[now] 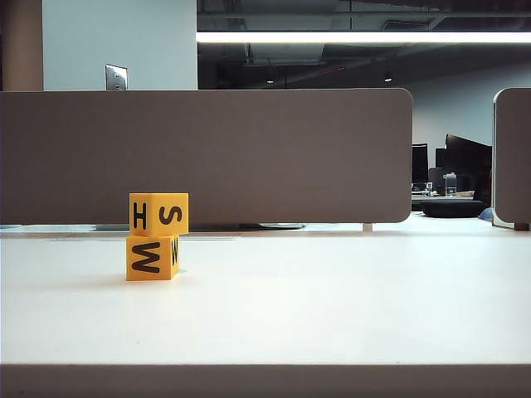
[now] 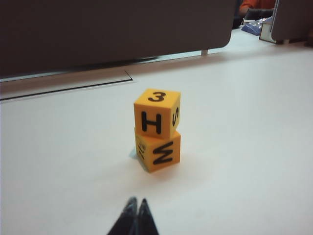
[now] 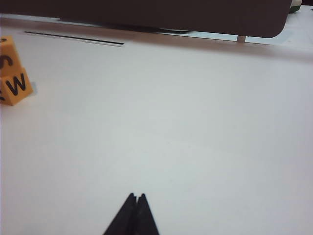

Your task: Stack the letter block on the right onto the letter block on the left.

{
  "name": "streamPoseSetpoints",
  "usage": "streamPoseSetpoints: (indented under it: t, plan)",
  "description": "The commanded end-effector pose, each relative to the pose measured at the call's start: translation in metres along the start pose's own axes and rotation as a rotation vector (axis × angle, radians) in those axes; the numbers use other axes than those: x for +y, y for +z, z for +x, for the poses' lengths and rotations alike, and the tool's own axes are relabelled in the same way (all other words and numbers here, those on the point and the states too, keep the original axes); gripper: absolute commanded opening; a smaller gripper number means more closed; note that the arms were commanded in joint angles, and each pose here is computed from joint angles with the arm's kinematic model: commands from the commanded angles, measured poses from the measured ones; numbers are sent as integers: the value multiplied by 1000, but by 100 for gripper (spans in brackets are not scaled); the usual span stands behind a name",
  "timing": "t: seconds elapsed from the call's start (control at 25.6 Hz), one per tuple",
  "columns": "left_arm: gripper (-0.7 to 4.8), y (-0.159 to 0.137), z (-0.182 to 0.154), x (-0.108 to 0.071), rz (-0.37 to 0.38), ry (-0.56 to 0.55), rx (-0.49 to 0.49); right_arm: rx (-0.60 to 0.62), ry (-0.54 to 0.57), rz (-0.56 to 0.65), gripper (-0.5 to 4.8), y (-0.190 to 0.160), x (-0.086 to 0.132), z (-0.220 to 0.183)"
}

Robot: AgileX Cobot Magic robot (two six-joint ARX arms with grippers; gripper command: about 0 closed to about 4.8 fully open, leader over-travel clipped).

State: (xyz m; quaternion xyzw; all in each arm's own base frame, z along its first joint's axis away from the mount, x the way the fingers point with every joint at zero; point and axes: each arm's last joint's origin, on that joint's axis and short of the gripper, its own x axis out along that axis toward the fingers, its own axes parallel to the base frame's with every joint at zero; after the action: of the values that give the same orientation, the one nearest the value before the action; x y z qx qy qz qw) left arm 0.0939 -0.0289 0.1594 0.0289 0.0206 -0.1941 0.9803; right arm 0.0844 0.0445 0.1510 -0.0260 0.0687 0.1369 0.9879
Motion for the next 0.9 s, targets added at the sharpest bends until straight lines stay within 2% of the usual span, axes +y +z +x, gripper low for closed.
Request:
streamPoseSetpoints:
  t: [0.04, 0.35, 0.9]
  plan:
    - [-5, 0, 0, 0, 17, -6, 10, -15, -6, -17, -1, 0, 0, 0]
    - [-5, -1, -1, 4, 16, 156, 30, -14, -9, 0, 0, 0, 0, 0]
    - [-5, -2, -1, 4, 15, 152, 38, -14, -9, 0, 0, 0, 0, 0]
